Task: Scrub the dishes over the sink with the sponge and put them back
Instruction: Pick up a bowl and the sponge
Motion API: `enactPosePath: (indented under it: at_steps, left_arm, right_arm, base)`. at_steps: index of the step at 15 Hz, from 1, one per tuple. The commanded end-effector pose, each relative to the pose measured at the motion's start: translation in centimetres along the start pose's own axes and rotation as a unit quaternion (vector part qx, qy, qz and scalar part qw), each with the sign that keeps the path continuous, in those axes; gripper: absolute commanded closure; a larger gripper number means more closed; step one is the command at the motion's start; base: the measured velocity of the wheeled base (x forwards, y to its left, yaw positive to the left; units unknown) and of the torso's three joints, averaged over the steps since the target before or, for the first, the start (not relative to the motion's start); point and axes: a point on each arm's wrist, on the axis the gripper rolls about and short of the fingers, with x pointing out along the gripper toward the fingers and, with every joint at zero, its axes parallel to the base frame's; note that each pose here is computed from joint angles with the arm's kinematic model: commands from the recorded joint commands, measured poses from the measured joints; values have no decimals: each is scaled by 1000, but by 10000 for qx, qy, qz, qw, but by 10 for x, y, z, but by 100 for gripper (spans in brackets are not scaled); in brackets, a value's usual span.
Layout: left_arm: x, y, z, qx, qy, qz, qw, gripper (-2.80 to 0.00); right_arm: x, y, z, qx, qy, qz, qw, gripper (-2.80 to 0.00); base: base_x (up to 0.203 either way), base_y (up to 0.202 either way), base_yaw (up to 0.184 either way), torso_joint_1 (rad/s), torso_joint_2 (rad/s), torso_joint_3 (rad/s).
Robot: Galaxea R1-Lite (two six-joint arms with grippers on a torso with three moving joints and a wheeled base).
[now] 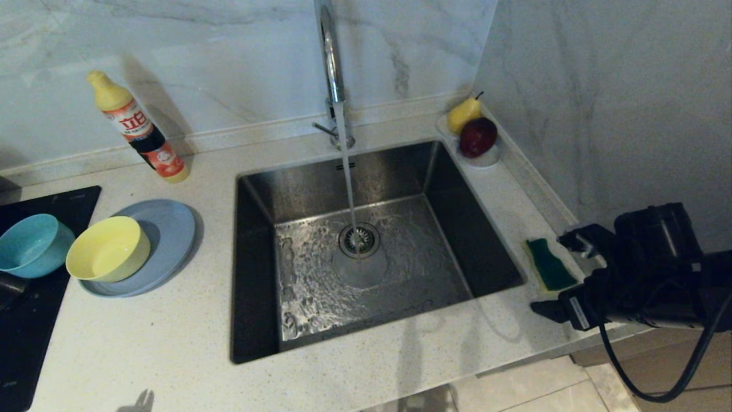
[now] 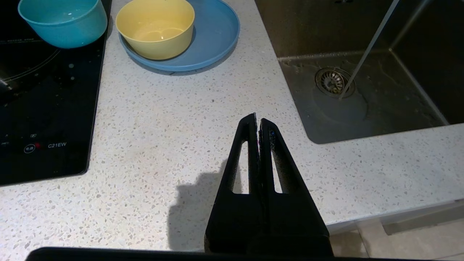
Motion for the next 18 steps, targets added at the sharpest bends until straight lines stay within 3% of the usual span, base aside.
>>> enactPosePath:
  at_steps: [1, 14, 15, 18]
  left_arm:
    - [2, 0, -11, 4, 203, 10, 9998, 0]
    - [2, 0, -11, 4, 203, 10, 9998, 0]
    - [2, 0, -11, 4, 203, 10, 9998, 0]
    - [2, 0, -11, 4, 203, 10, 9998, 0]
  right_arm:
    - [5, 0, 0, -14, 10, -3, 10000, -280]
    - [10, -2, 10, -33, -228, -86, 9997, -280]
    - [10, -2, 10, -26, -223, -85, 9997, 0]
    - [12, -2, 9, -22, -188, -86, 9998, 0]
  base:
    - [0, 0, 0, 0, 0, 0]
    - [0, 0, 0, 0, 0, 0]
    - [0, 0, 0, 0, 0, 0]
    - [0, 0, 0, 0, 0, 0]
